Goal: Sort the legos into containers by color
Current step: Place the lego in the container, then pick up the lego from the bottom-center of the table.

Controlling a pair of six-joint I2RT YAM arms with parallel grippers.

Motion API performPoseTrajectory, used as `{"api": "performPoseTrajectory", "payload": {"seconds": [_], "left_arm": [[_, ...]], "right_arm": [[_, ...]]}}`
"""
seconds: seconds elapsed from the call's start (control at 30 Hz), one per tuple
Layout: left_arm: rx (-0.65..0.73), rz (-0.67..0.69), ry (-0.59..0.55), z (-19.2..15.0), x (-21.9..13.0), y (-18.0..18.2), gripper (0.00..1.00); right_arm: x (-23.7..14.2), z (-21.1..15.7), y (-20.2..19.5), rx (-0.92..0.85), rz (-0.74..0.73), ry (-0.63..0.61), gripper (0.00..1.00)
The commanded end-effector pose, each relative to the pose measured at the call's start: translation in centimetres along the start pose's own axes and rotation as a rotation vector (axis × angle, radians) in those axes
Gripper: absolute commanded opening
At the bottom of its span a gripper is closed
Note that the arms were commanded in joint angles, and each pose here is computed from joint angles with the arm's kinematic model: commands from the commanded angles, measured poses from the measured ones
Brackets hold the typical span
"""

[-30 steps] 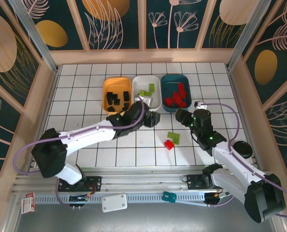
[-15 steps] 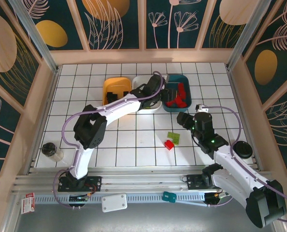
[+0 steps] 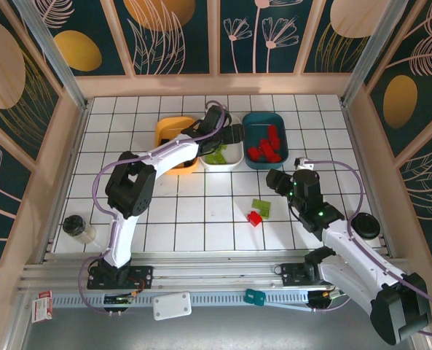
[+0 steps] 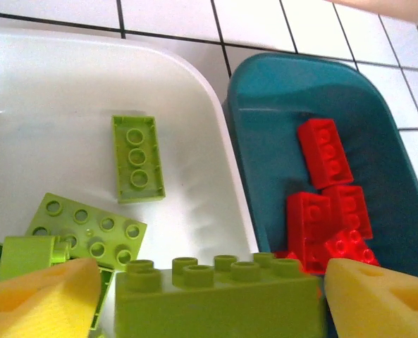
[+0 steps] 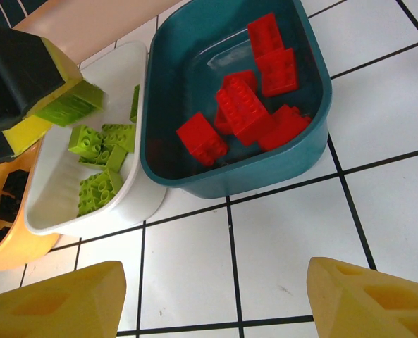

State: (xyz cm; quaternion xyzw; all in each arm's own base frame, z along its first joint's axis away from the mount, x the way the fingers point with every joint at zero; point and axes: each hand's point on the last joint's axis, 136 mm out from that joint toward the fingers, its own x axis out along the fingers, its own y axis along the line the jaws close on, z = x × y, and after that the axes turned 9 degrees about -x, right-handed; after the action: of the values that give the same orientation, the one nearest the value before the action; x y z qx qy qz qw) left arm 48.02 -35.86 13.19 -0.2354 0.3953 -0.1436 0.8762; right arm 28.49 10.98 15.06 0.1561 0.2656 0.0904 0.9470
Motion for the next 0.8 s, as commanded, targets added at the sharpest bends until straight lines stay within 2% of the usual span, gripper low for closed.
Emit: {"api": "performPoseTrajectory", "payload": {"seconds": [0.0,0.17,0.33,0.5,0.77], "left_arm": [[-0.007,-0.048,-0.037,1.3,-2.1,-1.8,0.89],[-0.011,-0.144,-0.077,2.8,-6.1,-4.2,0.94],[-0.034,-0.254,-0.081,2.0,-10.8,-5.3,0.97],[-0.046,-0.29,-0.065,-2.0,-15.2,-3.6,0.99],[-0.109,-0.256,0.01,-9.0,-17.8,2.1,0.98]], "right_arm": [[0.1,-0.9,0.4,0.001,0.022,0.03,0.69],[0.1,-2.8,1.1,-0.023,0.045,0.094,0.69],[-0.3,-5.5,2.2,-0.066,0.062,0.18,0.68],[-1.6,-9.4,3.5,-0.1,0.094,0.32,0.65],[-3.6,-14.6,3.3,-0.122,0.036,0.496,0.6]]}}
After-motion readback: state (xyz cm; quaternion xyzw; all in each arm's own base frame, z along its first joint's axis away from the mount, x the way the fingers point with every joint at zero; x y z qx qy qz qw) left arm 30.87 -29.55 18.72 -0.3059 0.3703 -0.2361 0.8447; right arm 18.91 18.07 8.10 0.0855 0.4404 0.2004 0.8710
